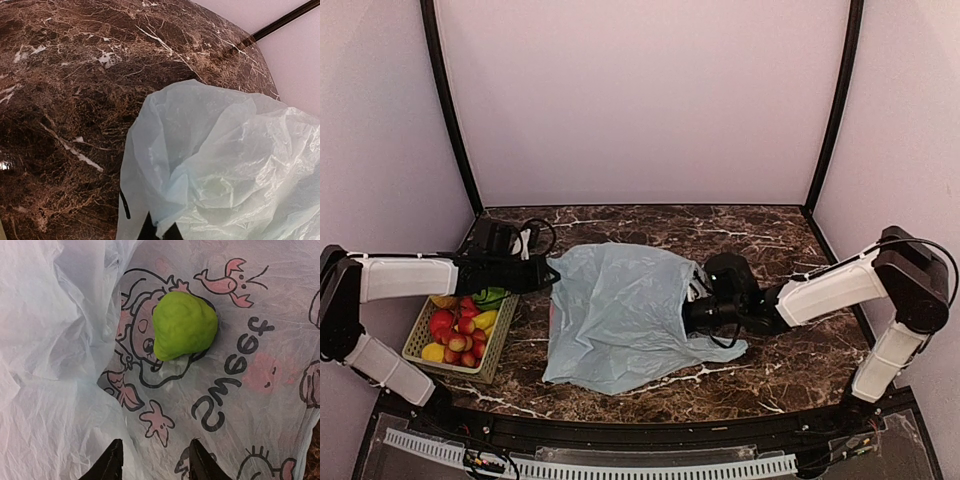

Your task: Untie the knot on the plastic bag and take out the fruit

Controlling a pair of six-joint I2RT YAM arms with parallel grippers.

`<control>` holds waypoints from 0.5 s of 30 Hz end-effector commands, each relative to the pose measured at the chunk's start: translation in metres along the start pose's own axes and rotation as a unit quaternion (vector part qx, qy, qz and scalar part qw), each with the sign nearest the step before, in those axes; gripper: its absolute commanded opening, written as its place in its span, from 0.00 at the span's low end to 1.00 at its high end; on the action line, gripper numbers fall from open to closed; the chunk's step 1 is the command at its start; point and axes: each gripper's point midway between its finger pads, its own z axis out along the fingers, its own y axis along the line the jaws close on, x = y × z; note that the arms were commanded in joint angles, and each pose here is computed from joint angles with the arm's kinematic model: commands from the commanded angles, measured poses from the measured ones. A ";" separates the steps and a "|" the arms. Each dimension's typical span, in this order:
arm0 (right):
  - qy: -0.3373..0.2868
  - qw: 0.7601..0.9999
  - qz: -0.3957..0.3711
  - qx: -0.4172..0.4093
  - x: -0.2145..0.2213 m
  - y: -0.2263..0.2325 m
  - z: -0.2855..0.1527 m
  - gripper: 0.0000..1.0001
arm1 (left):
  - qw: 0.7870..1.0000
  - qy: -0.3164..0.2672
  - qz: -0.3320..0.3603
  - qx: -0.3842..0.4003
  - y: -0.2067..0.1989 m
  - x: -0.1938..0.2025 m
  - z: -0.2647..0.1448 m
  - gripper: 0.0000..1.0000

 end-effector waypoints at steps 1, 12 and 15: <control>0.002 1.000 0.009 0.004 0.009 -0.006 -0.017 0.42 | 1.000 0.005 0.013 -0.017 0.005 -0.004 0.001 0.01; -0.051 0.997 0.012 0.064 -0.001 -0.024 -0.075 0.42 | 0.999 0.009 0.015 -0.033 0.019 -0.007 0.004 0.01; -0.067 0.996 0.005 0.063 -0.005 -0.023 -0.090 0.42 | 0.999 0.012 0.025 -0.025 0.016 -0.008 0.004 0.04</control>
